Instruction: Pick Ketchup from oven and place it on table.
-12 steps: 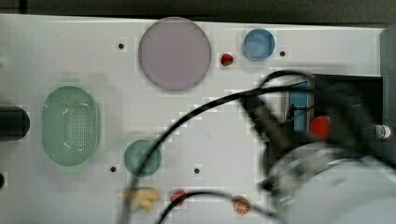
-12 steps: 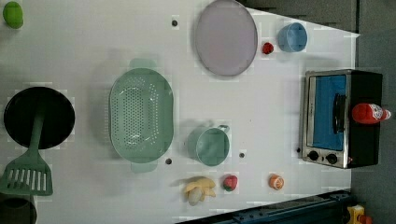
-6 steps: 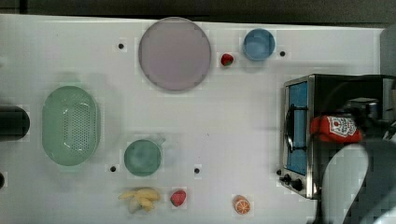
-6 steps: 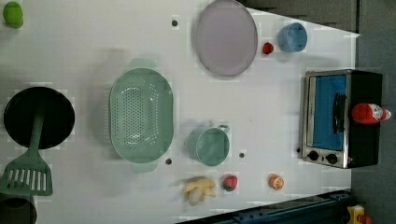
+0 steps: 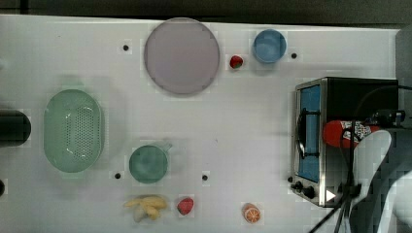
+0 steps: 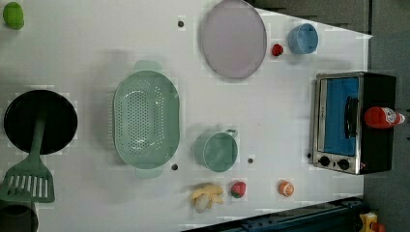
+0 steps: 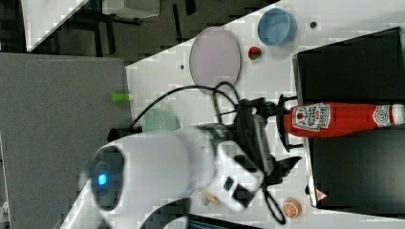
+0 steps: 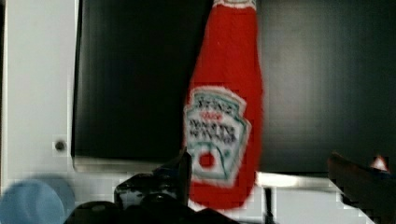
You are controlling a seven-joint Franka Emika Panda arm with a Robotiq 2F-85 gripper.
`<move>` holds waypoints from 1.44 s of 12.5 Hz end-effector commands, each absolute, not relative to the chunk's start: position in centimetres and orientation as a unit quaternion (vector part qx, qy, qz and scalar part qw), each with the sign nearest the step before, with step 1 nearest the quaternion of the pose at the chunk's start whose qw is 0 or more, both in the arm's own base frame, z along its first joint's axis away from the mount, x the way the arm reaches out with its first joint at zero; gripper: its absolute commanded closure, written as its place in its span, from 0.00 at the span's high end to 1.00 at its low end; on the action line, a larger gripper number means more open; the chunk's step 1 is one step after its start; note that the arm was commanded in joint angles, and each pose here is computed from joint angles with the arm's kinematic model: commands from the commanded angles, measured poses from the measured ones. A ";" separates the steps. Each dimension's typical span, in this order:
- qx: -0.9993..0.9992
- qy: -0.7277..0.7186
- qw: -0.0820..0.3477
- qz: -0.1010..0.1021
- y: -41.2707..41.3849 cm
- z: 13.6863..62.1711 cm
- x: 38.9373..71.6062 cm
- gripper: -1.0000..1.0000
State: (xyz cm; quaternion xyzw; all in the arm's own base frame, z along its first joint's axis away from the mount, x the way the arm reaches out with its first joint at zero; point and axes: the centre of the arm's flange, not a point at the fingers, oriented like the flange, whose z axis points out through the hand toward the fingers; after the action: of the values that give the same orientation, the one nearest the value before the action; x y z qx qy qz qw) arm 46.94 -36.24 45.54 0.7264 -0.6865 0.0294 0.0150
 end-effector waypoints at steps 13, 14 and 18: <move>0.688 -0.726 -0.002 0.011 -37.5 36.0 46.8 0.65; 0.688 -0.725 -0.004 0.016 -37.6 36.5 46.9 0.65; 0.706 -0.706 -0.016 0.057 -36.7 42.4 48.8 0.65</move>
State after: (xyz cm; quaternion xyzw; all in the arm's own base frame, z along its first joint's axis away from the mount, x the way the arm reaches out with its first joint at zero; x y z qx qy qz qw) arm 47.54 -37.43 36.72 0.6955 -0.7182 0.0197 0.0047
